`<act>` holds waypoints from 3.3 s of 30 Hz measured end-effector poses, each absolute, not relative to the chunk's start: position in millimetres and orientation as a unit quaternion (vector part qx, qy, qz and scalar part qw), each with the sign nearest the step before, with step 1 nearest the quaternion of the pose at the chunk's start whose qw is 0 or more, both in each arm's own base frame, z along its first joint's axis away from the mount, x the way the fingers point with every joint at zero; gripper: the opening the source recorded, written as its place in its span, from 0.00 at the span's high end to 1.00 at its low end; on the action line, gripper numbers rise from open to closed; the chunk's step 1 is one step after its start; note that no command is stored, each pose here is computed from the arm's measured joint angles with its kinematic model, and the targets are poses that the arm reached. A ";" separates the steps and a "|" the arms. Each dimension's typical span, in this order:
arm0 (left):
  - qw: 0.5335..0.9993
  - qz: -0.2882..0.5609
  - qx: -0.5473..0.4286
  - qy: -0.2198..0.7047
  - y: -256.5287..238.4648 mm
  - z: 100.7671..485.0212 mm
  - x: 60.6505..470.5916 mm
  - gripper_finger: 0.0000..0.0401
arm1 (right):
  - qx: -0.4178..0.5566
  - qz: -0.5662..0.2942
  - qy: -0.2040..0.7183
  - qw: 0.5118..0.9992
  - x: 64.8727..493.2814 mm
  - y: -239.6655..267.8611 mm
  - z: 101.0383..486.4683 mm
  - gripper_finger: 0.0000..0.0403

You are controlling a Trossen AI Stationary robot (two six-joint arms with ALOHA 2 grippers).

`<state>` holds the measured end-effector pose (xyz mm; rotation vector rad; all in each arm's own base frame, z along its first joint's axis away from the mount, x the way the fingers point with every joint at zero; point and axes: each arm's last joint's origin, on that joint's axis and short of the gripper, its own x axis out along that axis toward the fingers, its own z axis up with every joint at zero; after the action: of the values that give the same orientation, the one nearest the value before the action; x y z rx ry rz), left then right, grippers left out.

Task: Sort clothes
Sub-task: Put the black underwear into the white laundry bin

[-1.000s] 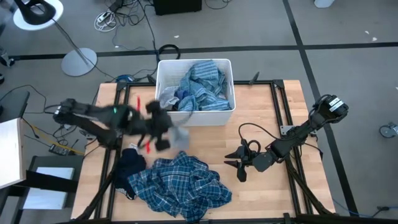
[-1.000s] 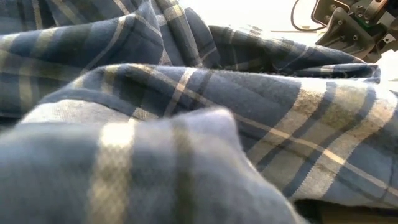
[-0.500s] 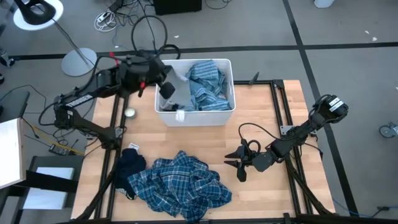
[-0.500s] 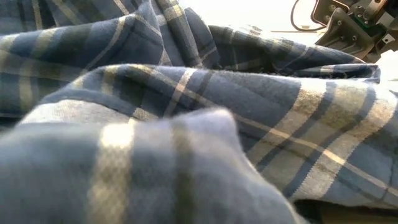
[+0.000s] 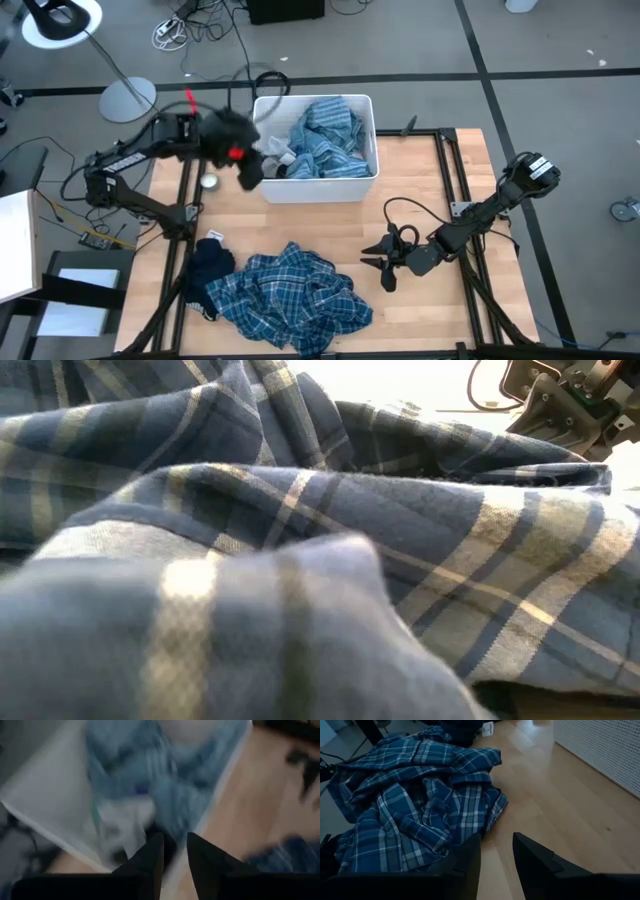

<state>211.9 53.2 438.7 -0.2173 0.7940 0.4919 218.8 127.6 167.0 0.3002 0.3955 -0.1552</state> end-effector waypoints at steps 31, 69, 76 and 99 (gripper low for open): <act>0.754 0.279 -0.268 0.530 -101.3 215.5 127.2 0.78 | 0.167 -0.060 0.183 0.967 220.4 129.3 170.6 0.71; 0.927 0.190 -0.143 0.289 -79.9 394.5 160.0 1.00 | 0.171 -0.054 0.154 0.972 224.7 128.7 176.2 0.71; 0.955 0.256 -0.077 0.132 -16.9 481.7 164.4 1.00 | 0.173 -0.070 0.152 0.971 228.6 121.5 176.1 0.71; 0.932 0.309 -0.020 0.188 109.3 475.9 241.8 1.00 | 0.152 -0.068 0.158 0.973 232.2 115.2 175.5 0.71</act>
<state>241.8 109.3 475.9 -0.0412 0.3854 0.6326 232.2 115.2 175.5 0.3060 0.3190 -0.1369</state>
